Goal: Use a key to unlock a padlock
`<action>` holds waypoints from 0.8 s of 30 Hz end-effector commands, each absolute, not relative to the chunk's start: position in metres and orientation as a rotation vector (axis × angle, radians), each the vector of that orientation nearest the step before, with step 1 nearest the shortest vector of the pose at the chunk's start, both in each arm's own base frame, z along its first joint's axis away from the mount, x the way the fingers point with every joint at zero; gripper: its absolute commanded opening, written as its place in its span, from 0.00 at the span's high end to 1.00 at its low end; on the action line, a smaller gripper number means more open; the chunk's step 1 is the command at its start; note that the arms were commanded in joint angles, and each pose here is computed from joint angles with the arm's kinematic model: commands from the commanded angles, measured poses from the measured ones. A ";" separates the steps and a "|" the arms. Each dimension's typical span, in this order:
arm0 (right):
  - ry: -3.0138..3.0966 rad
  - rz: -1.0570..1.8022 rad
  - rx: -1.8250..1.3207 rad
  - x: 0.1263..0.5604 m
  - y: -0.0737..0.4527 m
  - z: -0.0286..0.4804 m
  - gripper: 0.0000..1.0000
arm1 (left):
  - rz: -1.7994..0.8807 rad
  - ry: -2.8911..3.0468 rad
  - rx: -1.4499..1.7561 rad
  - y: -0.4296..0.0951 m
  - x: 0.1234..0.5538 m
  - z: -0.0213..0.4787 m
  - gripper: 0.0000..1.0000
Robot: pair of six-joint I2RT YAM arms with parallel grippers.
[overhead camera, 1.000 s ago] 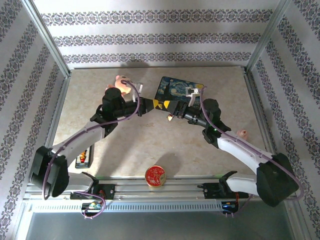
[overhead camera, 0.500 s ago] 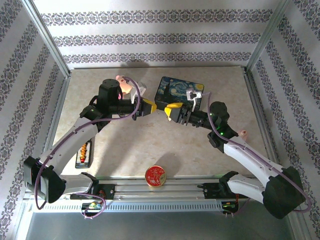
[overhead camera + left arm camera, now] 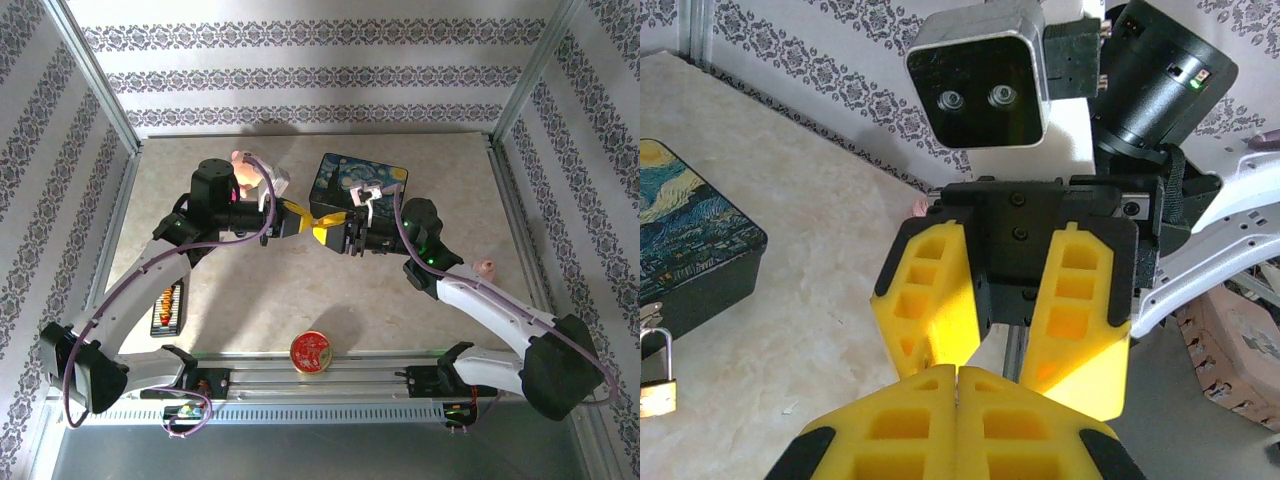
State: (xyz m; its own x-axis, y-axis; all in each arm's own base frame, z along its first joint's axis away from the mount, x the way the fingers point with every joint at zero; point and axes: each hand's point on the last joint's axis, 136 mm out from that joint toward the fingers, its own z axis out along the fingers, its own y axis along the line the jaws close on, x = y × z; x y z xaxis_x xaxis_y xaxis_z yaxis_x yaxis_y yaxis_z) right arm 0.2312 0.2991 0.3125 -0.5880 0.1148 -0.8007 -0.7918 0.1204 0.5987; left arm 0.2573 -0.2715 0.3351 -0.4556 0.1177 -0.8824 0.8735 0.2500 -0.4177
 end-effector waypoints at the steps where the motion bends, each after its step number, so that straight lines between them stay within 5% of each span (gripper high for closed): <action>1: 1.589 1.579 -0.751 0.222 0.306 0.327 0.66 | -1.286 1.719 0.922 -0.272 0.254 0.345 1.00; 9: 1.587 1.573 -0.753 0.221 0.307 0.326 0.71 | -1.276 1.714 0.898 -0.271 0.257 0.347 1.00; 24: 1.590 1.554 -0.736 0.222 0.303 0.324 1.00 | -1.242 1.716 0.860 -0.268 0.262 0.348 1.00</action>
